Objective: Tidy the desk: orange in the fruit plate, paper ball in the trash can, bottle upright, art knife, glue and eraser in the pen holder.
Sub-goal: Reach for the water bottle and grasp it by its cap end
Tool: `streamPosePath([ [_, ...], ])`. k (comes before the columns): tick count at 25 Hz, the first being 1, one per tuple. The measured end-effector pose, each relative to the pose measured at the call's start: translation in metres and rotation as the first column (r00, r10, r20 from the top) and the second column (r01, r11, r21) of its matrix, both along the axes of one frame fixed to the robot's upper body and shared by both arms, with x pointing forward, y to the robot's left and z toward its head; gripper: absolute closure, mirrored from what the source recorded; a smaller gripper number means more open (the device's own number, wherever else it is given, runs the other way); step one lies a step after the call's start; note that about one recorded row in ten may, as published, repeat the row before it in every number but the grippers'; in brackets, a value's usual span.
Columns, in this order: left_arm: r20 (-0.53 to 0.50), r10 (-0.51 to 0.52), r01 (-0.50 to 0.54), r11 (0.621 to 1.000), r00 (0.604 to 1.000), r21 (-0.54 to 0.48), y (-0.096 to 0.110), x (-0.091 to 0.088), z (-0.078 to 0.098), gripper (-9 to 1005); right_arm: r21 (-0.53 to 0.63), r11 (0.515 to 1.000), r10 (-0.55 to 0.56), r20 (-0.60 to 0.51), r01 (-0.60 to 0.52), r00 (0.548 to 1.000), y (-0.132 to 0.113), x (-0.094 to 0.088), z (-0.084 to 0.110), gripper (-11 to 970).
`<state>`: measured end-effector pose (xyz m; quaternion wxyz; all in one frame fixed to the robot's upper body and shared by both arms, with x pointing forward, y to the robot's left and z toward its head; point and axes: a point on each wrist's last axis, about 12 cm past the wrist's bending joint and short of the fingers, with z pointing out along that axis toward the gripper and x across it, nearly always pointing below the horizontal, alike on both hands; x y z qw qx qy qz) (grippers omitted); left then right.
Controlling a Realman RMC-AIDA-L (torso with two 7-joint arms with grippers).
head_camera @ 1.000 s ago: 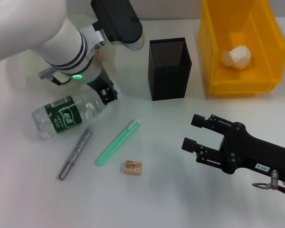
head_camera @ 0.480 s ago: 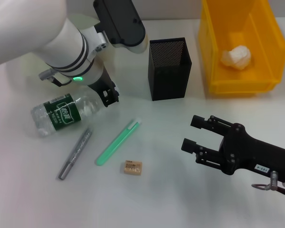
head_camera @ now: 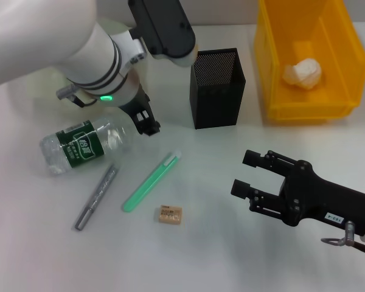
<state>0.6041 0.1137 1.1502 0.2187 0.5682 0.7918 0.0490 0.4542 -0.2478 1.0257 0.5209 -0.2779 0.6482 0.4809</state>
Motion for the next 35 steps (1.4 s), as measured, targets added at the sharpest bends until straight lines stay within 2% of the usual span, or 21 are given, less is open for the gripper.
streamPosePath([
  [8,-0.008,0.017,-0.017,0.999,1.0,0.028,0.005,0.002,-0.007,382,0.0,1.0,0.004,0.003,-0.004,1.0,0.001,0.002,0.001,221],
  [13,-0.016,0.029,-0.029,0.999,0.999,0.046,0.009,0.004,-0.014,384,0.003,1.0,0.006,0.005,-0.006,1.0,0.001,0.002,0.001,221],
  [32,-0.006,0.009,-0.009,0.998,1.0,0.067,0.007,0.004,-0.024,391,0.001,1.0,0.005,0.004,-0.005,1.0,0.002,0.002,0.001,222],
  [35,0.002,0.015,-0.015,0.998,1.0,0.06,0.006,0.005,-0.025,418,0.001,1.0,0.004,0.005,-0.004,1.0,0.001,0.002,0.001,222],
])
